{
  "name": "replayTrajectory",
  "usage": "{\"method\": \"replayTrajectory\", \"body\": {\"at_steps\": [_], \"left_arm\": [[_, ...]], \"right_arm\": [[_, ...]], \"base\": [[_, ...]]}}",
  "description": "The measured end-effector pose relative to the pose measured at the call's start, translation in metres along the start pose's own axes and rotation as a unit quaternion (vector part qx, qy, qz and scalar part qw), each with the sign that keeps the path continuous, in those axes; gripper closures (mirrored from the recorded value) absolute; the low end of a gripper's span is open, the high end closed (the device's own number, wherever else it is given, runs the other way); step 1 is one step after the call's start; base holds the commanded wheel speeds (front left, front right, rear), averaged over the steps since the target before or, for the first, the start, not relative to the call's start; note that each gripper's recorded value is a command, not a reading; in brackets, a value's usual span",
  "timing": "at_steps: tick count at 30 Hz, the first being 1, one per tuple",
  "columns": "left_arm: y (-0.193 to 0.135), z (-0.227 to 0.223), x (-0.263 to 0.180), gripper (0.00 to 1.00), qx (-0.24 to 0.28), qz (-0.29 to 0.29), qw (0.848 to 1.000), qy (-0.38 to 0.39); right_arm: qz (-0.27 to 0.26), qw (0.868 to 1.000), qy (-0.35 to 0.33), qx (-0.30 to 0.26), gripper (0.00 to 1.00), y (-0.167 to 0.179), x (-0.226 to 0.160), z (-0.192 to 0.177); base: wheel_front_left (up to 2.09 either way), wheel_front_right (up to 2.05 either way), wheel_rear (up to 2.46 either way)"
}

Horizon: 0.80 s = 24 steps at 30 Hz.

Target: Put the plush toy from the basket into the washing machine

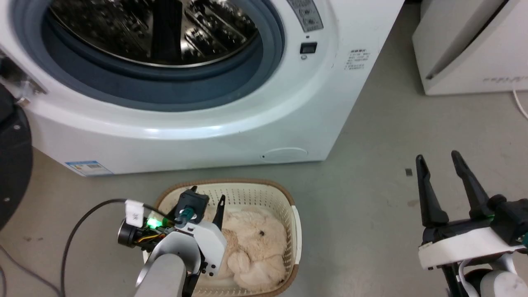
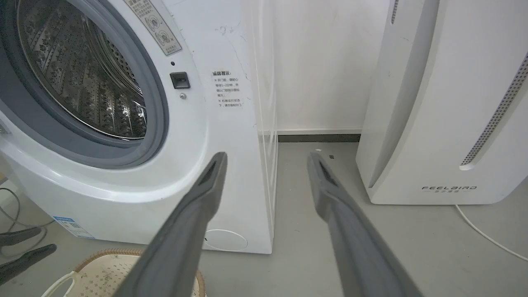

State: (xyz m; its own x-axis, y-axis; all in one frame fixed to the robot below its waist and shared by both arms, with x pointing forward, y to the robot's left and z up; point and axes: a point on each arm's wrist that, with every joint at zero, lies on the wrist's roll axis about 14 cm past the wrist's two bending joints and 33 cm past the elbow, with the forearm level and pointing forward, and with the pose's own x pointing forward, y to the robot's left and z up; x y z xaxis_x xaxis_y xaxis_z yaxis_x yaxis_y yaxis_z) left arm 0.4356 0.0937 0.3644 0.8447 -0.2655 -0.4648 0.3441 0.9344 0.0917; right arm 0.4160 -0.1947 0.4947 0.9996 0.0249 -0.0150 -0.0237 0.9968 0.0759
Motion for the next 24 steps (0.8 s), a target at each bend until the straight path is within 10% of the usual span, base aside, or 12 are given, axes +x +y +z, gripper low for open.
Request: {"method": "replayTrajectory", "body": {"at_steps": [24], "left_arm": [[-0.032, -0.128, 0.062, 0.00, 0.066, -0.110, 0.965, 0.229]], "right_arm": [[-0.042, 0.998, 0.039, 0.025, 0.00, -0.031, 0.035, -0.057]], "base": [[0.00, 0.00, 0.00]]}}
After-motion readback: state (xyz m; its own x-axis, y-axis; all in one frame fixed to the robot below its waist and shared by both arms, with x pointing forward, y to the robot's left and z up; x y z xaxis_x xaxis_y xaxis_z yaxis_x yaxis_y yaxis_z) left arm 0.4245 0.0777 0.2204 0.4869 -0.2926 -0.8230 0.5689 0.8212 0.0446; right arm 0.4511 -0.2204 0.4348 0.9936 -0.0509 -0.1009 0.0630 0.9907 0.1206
